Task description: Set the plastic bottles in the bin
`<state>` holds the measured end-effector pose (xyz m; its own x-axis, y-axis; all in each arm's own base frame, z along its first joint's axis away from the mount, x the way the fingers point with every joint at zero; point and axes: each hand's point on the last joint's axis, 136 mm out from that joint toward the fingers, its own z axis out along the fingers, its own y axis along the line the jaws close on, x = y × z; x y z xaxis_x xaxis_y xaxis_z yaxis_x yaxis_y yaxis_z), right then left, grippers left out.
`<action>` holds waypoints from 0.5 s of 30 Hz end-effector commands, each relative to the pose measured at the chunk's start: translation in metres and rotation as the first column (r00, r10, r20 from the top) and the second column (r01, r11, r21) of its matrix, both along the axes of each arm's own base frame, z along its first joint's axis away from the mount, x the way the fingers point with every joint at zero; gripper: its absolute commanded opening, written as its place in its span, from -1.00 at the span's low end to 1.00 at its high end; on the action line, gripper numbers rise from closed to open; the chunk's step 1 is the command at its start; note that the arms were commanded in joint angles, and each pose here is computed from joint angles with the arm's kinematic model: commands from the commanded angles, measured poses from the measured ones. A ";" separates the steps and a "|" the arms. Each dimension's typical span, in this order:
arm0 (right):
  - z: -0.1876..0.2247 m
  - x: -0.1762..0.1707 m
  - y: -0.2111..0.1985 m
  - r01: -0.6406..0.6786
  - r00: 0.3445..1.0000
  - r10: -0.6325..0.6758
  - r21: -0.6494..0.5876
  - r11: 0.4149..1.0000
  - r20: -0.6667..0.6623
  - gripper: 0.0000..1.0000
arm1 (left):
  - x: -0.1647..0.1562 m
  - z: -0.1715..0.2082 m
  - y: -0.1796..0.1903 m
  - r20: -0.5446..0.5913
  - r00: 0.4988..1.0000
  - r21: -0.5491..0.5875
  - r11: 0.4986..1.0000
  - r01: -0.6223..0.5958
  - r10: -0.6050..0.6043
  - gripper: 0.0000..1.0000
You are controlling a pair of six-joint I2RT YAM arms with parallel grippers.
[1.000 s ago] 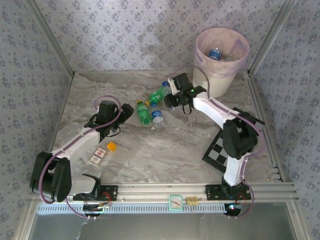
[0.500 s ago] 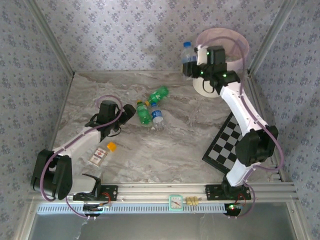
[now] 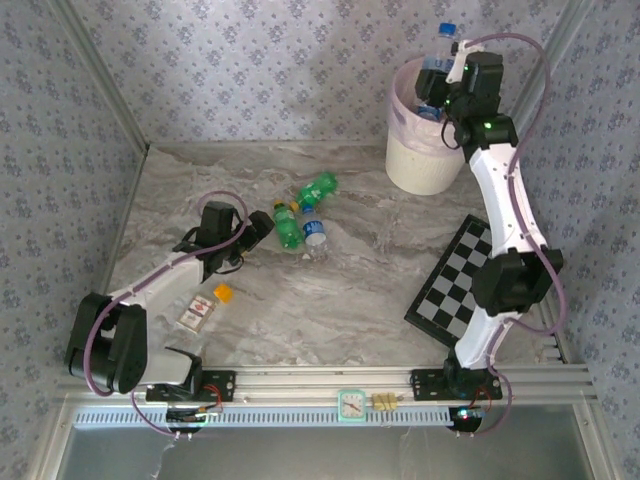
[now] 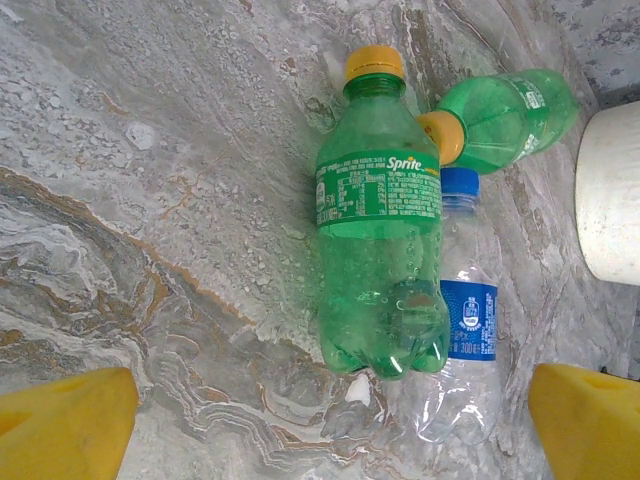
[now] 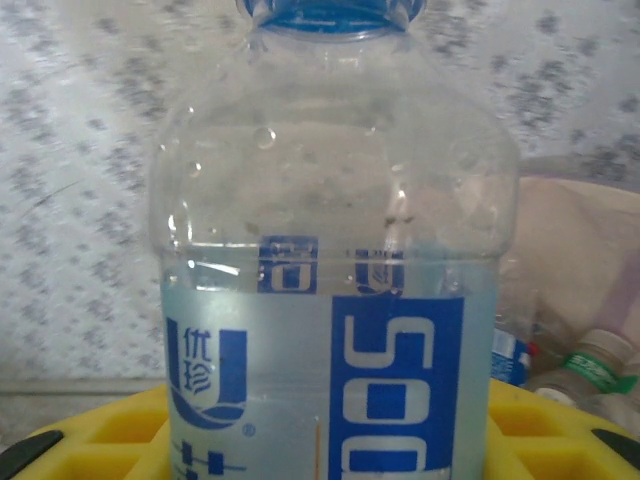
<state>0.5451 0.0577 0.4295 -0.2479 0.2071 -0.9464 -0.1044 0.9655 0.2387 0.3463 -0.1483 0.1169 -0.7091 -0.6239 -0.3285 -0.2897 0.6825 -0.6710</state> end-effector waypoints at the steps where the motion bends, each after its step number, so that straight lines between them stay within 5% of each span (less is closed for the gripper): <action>1: 0.002 0.015 -0.017 0.056 0.998 -0.056 0.050 0.997 -0.002 -0.01 | 0.005 0.010 -0.002 0.032 0.999 -0.005 1.000 0.018 -0.017 1.00; 15: -0.071 0.049 -0.025 0.085 0.978 -0.074 0.049 0.995 -0.197 0.20 | 0.001 0.014 -0.004 0.038 0.999 -0.014 0.999 0.029 -0.029 1.00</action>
